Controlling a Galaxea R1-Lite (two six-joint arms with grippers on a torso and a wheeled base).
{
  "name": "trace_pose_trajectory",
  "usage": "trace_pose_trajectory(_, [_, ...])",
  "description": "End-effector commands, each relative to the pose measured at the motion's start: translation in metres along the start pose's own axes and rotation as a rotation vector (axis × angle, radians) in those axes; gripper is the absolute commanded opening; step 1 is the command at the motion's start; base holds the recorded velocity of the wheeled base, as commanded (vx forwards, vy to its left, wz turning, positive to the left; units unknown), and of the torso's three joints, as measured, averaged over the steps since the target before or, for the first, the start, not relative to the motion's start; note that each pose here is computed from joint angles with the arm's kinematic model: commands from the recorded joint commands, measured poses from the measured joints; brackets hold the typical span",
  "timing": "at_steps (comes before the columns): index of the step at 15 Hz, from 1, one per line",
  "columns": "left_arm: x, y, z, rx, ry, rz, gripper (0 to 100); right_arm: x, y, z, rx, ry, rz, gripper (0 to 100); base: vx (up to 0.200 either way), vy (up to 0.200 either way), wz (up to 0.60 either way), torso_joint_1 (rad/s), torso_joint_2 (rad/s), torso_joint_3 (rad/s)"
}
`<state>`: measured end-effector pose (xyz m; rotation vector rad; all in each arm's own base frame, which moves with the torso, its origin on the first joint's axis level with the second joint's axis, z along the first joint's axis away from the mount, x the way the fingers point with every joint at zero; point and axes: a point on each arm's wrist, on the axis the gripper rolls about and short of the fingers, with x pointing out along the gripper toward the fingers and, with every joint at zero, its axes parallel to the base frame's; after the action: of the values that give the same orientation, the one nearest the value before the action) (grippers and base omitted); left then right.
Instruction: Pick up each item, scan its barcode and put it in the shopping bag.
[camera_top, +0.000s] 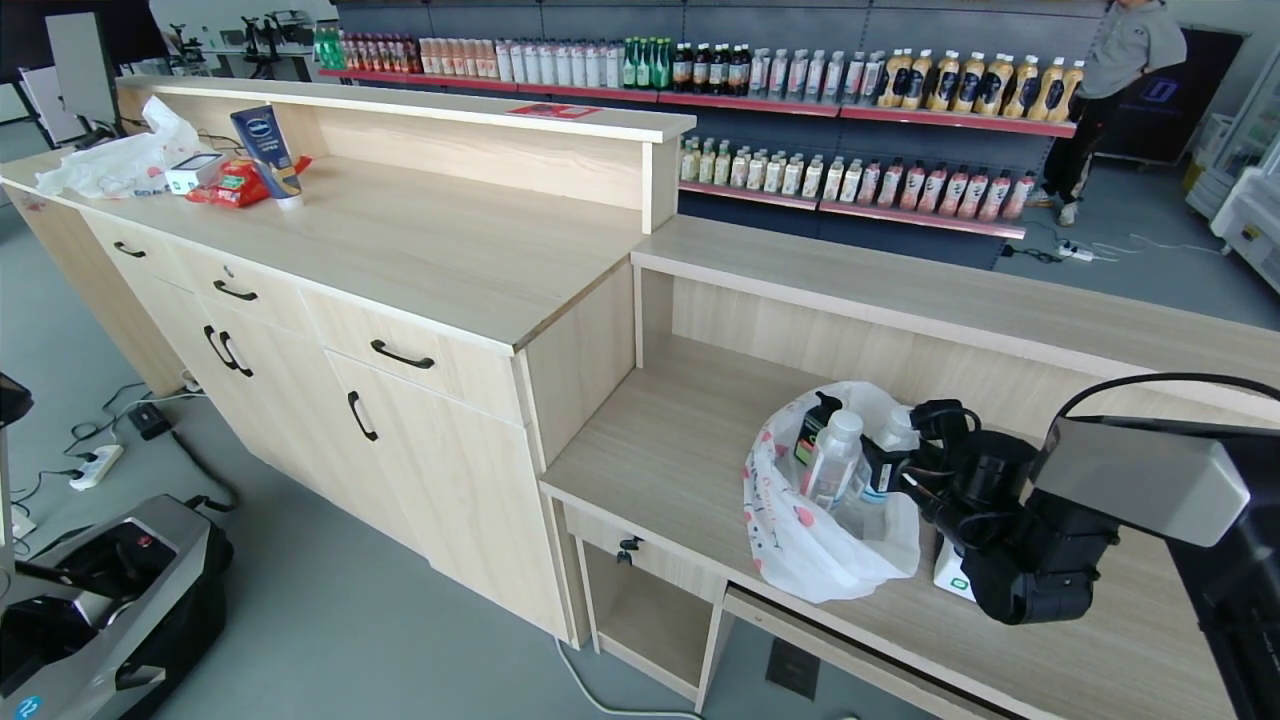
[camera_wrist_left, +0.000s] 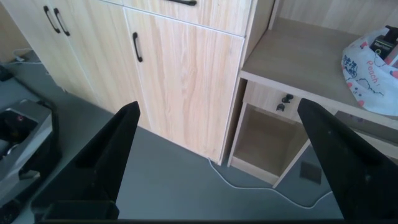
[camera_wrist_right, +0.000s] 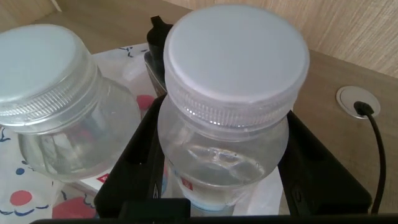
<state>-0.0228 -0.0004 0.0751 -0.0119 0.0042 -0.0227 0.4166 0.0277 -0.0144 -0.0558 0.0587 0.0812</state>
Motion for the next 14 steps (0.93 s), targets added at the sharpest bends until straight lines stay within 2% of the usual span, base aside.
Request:
trace_pose_trajectory(1, [0.000, 0.000, 0.000, 0.000, 0.001, 0.000, 100, 0.002, 0.000, -0.009, -0.002, 0.016, 0.001, 0, 0.000, 0.000, 0.00, 0.000, 0.00, 0.000])
trace_pose_trajectory(14, [0.000, 0.000, 0.000, 0.000, 0.001, 0.000, 100, 0.001, 0.001, -0.022, -0.010, 0.036, 0.004, 0, 0.000, 0.000, 0.00, 0.000, 0.00, 0.000])
